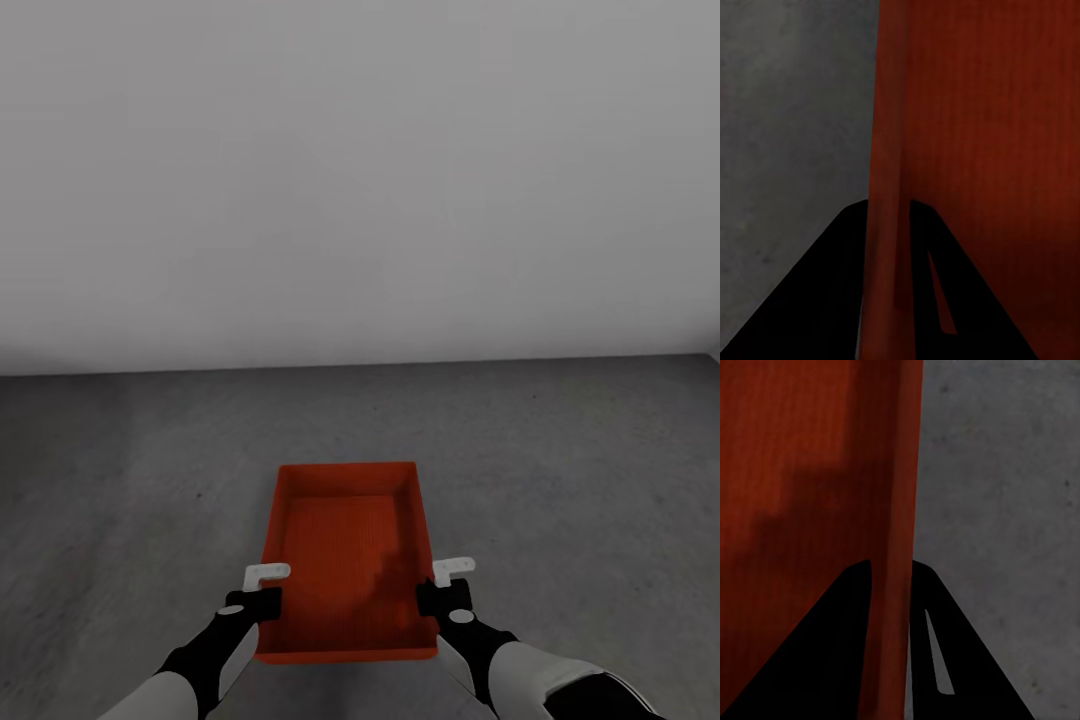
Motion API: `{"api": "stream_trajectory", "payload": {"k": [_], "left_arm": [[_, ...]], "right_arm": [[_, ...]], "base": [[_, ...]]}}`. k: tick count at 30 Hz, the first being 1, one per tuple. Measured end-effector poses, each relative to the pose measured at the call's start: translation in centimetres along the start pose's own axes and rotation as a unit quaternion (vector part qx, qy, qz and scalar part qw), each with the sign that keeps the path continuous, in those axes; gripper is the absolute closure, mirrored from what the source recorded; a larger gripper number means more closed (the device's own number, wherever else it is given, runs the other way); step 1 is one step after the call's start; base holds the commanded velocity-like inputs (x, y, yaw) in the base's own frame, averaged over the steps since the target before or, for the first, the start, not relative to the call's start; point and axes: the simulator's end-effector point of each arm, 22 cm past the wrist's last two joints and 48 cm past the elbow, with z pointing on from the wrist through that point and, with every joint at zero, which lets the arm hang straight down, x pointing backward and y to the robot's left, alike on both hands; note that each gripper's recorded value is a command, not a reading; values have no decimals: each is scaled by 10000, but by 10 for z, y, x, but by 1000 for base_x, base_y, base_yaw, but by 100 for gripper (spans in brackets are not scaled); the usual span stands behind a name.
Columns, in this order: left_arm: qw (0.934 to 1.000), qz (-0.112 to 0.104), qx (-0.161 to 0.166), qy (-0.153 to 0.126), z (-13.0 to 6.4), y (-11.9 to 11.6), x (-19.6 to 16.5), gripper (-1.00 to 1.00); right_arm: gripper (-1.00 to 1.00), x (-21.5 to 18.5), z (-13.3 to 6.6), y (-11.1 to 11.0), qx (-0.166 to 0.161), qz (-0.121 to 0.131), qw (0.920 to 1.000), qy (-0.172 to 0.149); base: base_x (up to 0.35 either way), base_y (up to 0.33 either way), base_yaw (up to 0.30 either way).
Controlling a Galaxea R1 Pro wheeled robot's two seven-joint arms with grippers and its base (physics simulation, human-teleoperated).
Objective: Move the two storage containers from the living room to the garage. In the garage, place one container on the floor and stack the other container on top of it (either order is fine).
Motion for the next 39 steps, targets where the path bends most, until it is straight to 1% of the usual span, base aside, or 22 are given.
{"api": "stream_trajectory", "payload": {"k": [11, 37, 38, 39], "left_arm": [[10000, -8, -5, -7, 18, -1, 10, 100], [10000, -5, 3, -51, 19, -1, 8, 100], [10000, -7, 3, -52, 19, -1, 8, -100], [9985, -400, -288, -247, 18, 13, -1, -100]], "right_arm": [[100, 12, 17, 1, -2, -8, 10000, -8], [100, 10, 17, 2, 8, -1, 10000, -52], [-100, 10, 17, 2, 8, -2, 10000, -52], [-100, 13, 17, 4, -29, 31, 10000, -9]], "base": [[0, 0, 0], [0, 0, 0], [0, 0, 0], [0, 0, 0]]}}
